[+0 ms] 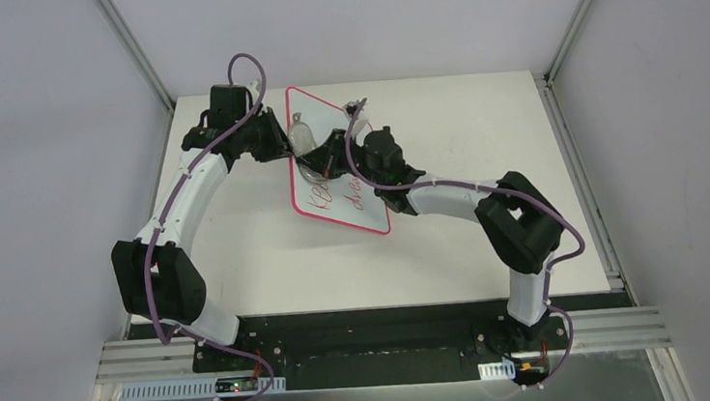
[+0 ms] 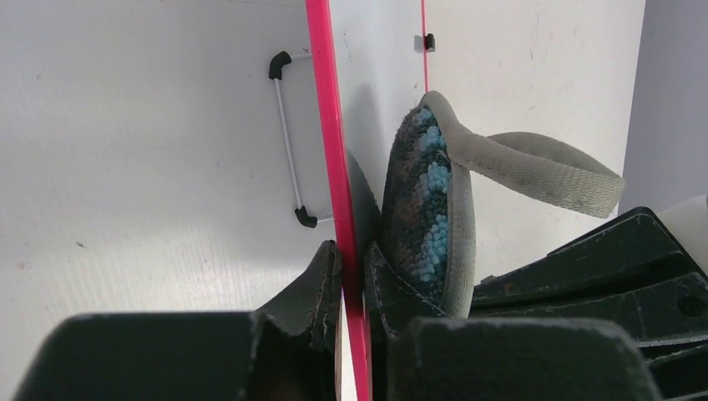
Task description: Erase the whiteboard
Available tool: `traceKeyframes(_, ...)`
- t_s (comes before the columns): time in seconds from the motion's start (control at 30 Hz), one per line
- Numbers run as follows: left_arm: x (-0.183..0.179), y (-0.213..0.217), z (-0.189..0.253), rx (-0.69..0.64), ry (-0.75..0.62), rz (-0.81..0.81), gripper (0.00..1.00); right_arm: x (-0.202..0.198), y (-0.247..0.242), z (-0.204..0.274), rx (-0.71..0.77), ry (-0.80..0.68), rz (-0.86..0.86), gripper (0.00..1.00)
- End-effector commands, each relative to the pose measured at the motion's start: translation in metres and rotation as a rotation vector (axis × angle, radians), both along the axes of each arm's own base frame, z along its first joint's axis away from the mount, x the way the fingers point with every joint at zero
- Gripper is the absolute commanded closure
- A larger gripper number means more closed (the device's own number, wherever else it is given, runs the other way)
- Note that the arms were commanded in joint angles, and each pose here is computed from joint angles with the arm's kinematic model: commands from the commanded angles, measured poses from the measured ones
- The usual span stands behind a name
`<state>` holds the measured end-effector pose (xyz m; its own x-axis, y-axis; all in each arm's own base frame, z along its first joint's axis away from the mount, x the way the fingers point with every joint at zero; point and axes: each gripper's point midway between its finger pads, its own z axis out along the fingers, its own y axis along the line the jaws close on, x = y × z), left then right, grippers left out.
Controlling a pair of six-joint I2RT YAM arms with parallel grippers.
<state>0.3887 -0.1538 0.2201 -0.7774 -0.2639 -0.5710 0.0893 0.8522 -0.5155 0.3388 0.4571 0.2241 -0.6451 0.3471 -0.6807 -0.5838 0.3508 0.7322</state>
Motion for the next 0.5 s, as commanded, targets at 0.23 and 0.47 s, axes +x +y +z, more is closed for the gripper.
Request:
traceKeyframes(0.23, -0.002, -0.015, 0.005, -0.003, -0.044, -0.07, 1.0, 0.029, -0.061, -0.087, -0.01, 0.374, -0.331, 1.0)
traceKeyframes(0.47, -0.002, -0.015, 0.006, -0.006, -0.046, -0.07, 1.0, 0.035, -0.073, -0.09, -0.003, 0.379, -0.406, 1.0)
